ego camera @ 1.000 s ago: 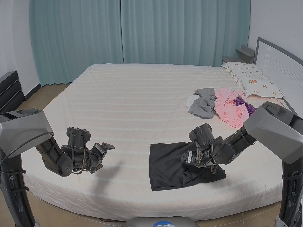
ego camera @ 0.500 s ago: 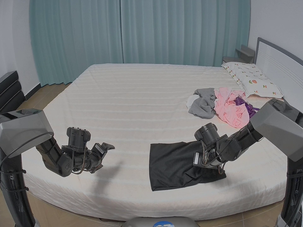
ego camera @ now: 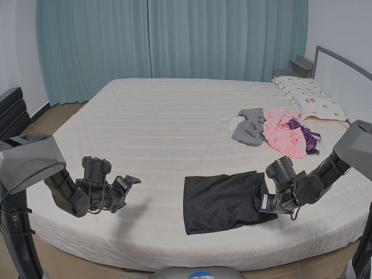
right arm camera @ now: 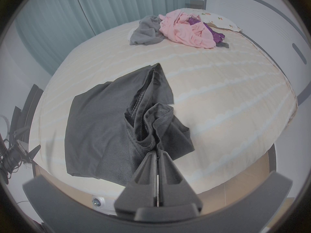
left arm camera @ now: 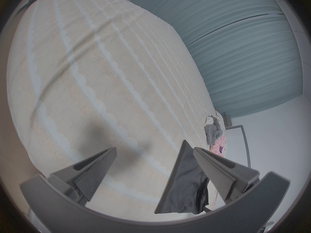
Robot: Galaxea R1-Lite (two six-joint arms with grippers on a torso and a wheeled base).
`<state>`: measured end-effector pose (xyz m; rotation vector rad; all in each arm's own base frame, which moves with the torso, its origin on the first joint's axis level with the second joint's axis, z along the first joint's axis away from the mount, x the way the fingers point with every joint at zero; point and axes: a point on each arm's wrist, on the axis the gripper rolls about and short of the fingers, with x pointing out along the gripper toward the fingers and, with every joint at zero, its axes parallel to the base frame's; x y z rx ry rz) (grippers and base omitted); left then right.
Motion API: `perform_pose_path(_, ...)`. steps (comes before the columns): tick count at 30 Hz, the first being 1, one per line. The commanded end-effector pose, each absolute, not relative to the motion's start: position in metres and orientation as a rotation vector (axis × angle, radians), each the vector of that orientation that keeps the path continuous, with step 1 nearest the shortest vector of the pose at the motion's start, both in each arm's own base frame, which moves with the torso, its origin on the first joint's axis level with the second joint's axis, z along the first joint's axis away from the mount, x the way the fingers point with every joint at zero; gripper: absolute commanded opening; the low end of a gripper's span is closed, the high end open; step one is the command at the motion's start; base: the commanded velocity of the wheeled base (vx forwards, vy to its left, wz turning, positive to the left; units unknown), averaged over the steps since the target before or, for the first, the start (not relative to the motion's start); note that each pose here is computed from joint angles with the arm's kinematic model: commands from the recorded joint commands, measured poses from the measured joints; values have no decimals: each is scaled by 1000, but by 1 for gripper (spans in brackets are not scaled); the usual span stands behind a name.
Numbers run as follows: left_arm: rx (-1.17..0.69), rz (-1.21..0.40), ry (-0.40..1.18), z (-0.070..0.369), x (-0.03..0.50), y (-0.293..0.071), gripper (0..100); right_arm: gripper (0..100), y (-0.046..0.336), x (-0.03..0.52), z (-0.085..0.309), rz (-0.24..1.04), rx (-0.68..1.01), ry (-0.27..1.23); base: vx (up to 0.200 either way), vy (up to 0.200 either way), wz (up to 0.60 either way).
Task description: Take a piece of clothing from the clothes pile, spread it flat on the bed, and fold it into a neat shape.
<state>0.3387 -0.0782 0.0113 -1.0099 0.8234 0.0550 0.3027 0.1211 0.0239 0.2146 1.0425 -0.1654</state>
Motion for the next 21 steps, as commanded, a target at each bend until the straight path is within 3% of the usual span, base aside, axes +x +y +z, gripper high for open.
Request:
perform_pose_path(1,-1010,58,824,11,339,-78,100,0,100,293,23,-194,198,1043,0,0,0)
perform_pose_path(13,-1010,58,824,10,339,-78,100,0,77,287,15,-218,204,1028,0,0,0)
perform_pose_path(14,-1009,60,822,10,339,-78,100,100,77,287,13,-215,208,1017,0,0,0)
perform_pose_path(21,-1009,59,823,10,339,-79,100,100,65,295,23,-224,275,939,0,0,0)
